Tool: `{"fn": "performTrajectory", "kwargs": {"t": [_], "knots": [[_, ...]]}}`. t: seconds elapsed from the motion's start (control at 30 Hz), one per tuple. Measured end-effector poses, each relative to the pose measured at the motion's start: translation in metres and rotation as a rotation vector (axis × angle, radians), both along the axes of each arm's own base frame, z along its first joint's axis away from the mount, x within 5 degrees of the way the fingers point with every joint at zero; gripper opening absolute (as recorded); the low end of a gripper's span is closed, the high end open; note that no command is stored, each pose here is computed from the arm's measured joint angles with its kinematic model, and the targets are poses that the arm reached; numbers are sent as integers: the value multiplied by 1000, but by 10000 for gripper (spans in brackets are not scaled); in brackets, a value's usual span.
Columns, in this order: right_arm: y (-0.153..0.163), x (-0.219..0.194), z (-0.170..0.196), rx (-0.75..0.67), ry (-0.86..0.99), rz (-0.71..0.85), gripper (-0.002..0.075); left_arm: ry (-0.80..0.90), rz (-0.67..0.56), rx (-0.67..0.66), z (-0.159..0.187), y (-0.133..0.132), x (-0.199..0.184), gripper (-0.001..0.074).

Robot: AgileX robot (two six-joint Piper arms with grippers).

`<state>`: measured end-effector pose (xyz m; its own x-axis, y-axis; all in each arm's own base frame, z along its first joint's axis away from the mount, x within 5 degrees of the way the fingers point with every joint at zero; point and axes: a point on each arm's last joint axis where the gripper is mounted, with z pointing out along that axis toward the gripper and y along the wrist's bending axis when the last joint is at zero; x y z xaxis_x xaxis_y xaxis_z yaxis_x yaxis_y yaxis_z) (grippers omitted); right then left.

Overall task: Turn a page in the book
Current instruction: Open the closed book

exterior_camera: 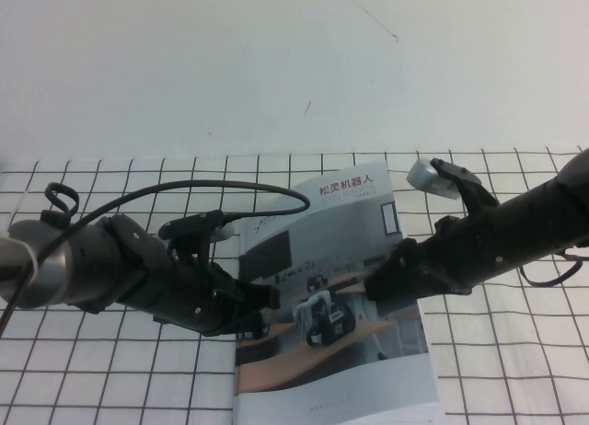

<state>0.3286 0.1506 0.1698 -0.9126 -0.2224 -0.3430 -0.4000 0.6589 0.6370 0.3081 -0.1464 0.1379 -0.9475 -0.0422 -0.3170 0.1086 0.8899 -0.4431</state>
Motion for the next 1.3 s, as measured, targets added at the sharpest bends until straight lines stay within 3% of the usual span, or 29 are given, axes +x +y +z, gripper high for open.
{"fn": "performTrajectory", "kwargs": {"t": [0.3, 0.6, 0.97, 1.3], "knots": [[7, -1, 8, 115, 5, 10, 474, 0, 0, 0, 0, 0, 0, -3], [8, -1, 12, 143, 5, 13, 474, -40, -1, -1, 10, 1, -1, -3], [11, -6, 30, 193, -24, 18, 473, -202, 2, -43, 62, 5, -6, -3], [30, -10, 36, 274, -52, 34, 472, -457, -38, -106, 147, 17, -40, -3]]}}
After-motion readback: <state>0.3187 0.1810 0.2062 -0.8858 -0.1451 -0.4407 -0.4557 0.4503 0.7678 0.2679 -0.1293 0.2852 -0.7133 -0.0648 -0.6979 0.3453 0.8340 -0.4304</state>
